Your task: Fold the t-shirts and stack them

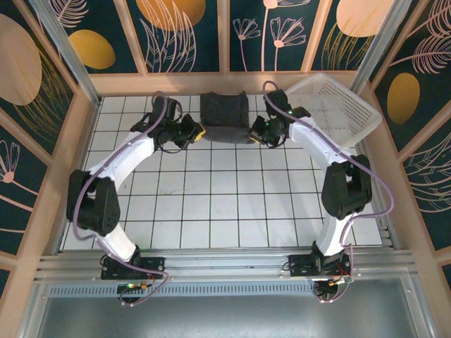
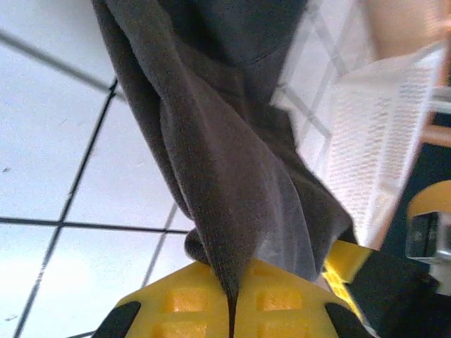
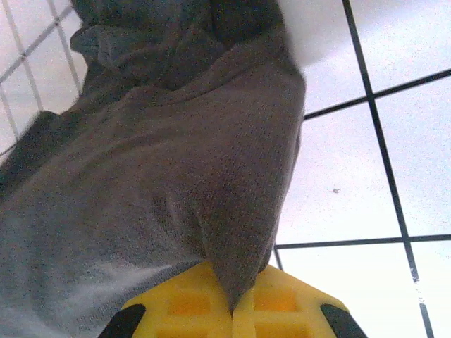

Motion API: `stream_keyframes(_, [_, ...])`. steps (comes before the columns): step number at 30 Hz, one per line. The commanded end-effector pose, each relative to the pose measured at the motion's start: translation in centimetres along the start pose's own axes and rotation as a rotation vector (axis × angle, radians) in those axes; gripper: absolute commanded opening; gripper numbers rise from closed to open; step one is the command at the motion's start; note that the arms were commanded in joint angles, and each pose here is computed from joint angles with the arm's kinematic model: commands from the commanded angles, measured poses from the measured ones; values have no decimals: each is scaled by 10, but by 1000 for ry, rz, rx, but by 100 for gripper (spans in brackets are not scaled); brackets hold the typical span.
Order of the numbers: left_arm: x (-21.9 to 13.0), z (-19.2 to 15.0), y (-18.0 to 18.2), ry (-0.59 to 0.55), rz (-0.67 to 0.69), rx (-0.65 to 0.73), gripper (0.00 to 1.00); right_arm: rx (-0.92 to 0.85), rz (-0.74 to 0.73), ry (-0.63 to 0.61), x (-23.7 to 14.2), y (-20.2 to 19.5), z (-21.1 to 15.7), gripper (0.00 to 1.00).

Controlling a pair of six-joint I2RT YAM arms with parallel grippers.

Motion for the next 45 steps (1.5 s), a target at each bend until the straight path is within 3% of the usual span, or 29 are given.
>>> stream_keyframes(1, [-15,-10,4,7,-1,4,0,-7,-4,-5,-19,0,-6,0])
stream_keyframes(7, [-3,-54,76,199,115,-62,0,-15,7,231,5,-25,-68,0])
stream_keyframes(14, [-30,-109,157,362,355,-67,0,-94,-14,520,10,-55,-158,0])
stream_keyframes(17, [-40,-133,180,424,381,-98,0,-105,-28,582,6,-64,-184,0])
stream_keyframes(20, [-47,-137,180,410,367,-95,0,-93,-19,583,-1,-63,-193,0])
stream_keyframes(26, [-58,-110,137,273,345,-19,0,-71,0,467,-17,-38,-164,0])
stream_keyframes(35, [-60,-40,48,41,197,-6,0,-23,43,284,-27,11,-73,0])
stream_keyframes(42, [-17,35,8,-58,98,-19,0,32,83,146,15,35,13,0])
stream_keyframes(45, [17,77,9,-90,108,-16,0,54,118,95,44,42,54,0])
Point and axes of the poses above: each hand's point on the last joint's axis, 136 mm out from that joint toward the fingers, its own x axis out along the fingers, its own y axis along the line the jaws close on, z = x × y, the point moved 5 cm from there along -x, back along the fingers
